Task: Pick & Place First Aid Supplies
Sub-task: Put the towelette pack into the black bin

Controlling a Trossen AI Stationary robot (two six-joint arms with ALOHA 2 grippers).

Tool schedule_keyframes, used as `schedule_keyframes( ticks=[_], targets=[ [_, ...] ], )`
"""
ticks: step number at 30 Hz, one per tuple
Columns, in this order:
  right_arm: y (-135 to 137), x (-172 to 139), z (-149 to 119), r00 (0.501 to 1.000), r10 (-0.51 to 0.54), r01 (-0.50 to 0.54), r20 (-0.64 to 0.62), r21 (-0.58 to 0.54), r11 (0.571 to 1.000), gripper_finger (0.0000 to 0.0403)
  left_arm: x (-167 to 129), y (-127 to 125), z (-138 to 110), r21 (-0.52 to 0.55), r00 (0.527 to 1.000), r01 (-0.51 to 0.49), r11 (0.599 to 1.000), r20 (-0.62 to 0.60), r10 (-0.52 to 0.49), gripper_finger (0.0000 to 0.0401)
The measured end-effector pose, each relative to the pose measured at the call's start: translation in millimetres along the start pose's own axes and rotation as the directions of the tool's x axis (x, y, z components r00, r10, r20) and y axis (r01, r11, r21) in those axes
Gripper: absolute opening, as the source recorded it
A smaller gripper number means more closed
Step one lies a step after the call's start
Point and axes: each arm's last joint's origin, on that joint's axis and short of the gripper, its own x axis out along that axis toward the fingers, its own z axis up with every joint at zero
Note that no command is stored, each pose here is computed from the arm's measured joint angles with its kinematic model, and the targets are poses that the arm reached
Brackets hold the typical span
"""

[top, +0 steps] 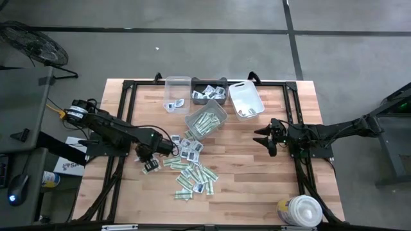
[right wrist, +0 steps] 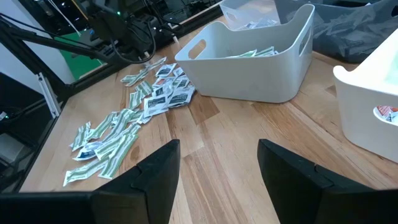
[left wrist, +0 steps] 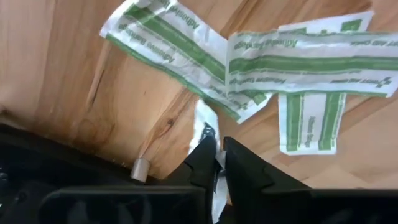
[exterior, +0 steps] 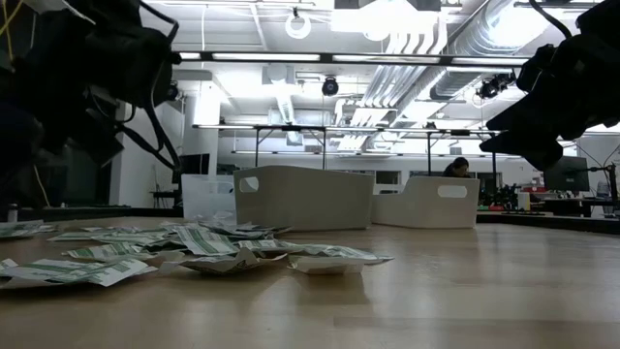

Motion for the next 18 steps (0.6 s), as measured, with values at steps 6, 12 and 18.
schedule_keyframes(
  ticks=[6,12,18],
  targets=[
    [0.0,0.0,0.0,1.000,0.000,0.000,0.000,0.000,1.000,0.0208,-10.2,-1.6,-1.6,0.017,1.000,-0.014,1.000,-0.019,0.014,0.0006],
    [0.0,0.0,0.0,1.000,0.000,0.000,0.000,0.000,1.000,0.0208,-44.8,-7.1,-4.0,0.042,0.996,-0.088,0.995,0.012,0.087,0.0003],
    [0.0,0.0,0.0,1.000,0.000,0.000,0.000,0.000,1.000,0.0208,-96.4,-16.5,-1.3,0.137,0.954,-0.210,0.968,0.244,0.173,0.0003]
  ],
)
